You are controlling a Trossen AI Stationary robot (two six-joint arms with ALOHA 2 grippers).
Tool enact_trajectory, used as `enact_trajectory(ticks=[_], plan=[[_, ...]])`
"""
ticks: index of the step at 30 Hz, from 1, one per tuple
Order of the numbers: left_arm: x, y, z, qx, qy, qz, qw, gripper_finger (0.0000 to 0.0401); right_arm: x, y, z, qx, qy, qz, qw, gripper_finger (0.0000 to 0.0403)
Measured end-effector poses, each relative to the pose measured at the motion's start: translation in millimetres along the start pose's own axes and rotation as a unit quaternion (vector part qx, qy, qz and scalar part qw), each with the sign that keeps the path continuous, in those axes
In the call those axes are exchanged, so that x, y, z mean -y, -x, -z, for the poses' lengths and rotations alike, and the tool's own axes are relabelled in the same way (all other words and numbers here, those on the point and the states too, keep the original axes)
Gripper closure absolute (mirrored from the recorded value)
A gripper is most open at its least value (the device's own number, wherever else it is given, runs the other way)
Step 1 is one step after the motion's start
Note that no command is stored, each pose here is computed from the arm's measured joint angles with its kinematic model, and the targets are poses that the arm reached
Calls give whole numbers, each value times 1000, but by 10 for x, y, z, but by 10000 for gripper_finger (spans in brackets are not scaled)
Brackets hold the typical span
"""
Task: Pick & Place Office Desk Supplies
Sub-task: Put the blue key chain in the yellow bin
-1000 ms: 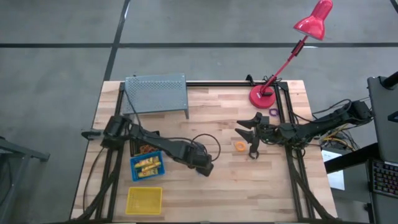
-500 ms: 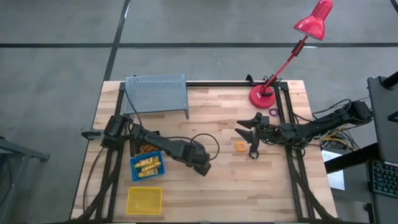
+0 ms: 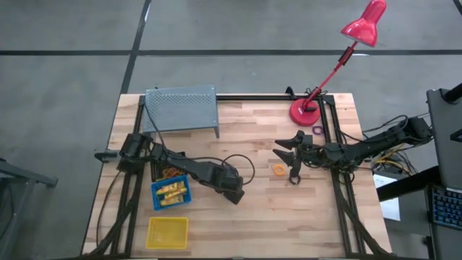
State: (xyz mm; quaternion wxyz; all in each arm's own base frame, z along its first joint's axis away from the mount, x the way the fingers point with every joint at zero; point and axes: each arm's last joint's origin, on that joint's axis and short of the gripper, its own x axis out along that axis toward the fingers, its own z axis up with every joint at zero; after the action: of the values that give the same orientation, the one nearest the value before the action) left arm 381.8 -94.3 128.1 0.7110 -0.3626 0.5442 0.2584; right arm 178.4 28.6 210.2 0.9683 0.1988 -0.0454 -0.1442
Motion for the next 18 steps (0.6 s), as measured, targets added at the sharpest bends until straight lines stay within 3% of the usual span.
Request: enact_trajectory(ticks=[7, 18], plan=[[-1, -8, 2, -2, 0, 0, 1000, 334, 0, 0, 0, 0, 0, 0, 1000, 188], [7, -11, 3, -2, -1, 4, 1000, 354, 0, 0, 0, 0, 0, 0, 1000, 188]])
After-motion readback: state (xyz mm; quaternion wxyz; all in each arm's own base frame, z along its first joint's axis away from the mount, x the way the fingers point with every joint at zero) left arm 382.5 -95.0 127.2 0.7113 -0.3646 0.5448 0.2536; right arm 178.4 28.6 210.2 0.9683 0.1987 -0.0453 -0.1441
